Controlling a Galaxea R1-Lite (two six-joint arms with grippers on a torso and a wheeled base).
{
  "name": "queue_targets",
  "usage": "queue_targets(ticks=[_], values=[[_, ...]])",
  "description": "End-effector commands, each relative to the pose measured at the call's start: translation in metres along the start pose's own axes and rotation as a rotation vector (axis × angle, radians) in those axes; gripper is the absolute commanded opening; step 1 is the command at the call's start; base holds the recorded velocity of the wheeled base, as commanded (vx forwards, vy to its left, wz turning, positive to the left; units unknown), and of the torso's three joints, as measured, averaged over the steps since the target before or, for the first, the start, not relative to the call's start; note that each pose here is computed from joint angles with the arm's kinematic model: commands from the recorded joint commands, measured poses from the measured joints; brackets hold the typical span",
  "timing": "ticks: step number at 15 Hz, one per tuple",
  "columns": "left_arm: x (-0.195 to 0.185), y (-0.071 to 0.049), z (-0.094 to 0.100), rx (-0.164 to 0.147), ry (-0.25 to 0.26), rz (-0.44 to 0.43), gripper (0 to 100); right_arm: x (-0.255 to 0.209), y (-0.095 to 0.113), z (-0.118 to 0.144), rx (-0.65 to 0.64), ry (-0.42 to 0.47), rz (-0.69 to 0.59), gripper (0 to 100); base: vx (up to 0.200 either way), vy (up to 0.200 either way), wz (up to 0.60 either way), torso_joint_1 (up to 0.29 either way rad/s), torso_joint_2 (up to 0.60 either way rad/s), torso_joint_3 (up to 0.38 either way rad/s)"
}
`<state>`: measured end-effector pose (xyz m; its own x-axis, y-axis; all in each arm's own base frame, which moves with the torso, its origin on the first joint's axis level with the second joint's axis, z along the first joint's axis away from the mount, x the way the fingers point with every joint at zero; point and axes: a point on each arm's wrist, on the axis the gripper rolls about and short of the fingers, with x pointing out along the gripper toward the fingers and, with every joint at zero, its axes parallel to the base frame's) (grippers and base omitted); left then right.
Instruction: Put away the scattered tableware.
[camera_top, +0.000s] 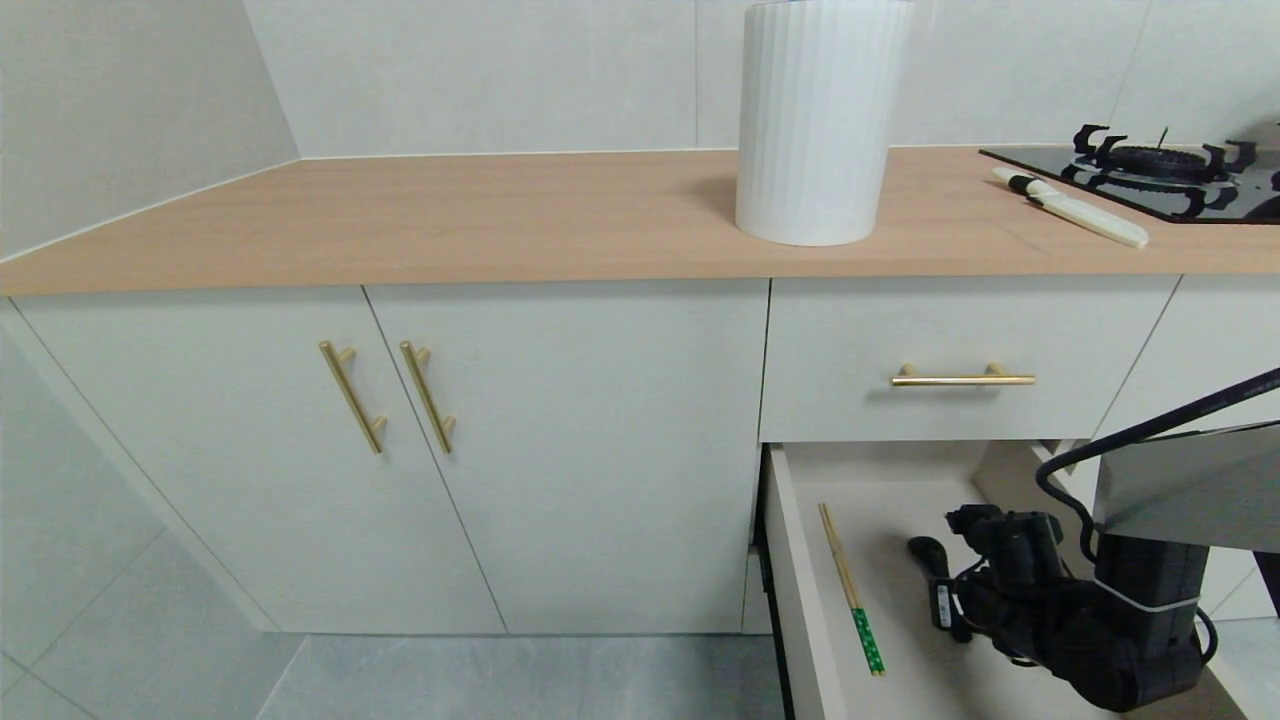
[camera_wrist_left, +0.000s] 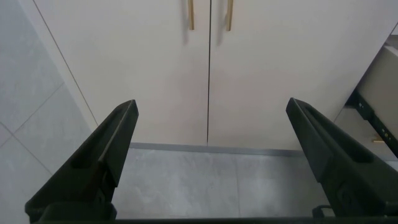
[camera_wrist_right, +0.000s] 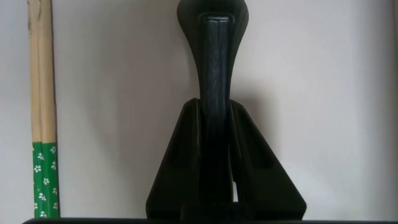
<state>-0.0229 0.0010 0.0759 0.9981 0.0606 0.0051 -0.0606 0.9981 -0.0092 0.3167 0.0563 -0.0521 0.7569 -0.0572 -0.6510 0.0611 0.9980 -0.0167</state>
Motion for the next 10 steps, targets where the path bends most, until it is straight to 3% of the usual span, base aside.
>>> queue_targets(ticks=[1,5,7,10], values=[[0.0,0.0,0.0,0.0,0.0,0.001,100,-0.002,0.0,0.003,0.002,-0.012,0.0,100,0.0,0.0,0.0,0.0,0.0,0.0],[0.0,0.0,0.0,0.0,0.0,0.001,100,-0.017,0.0,0.02,0.015,-0.071,0.009,100,0.0,0.0,0.0,0.0,0.0,0.0],[0.0,0.0,0.0,0.0,0.0,0.001,100,-0.042,-0.002,0.043,0.028,-0.143,0.018,100,0.0,0.0,0.0,0.0,0.0,0.0],[0.0,0.0,0.0,0.0,0.0,0.001,100,-0.089,-0.007,0.072,0.034,-0.158,0.03,100,0.0,0.0,0.0,0.0,0.0,0.0]])
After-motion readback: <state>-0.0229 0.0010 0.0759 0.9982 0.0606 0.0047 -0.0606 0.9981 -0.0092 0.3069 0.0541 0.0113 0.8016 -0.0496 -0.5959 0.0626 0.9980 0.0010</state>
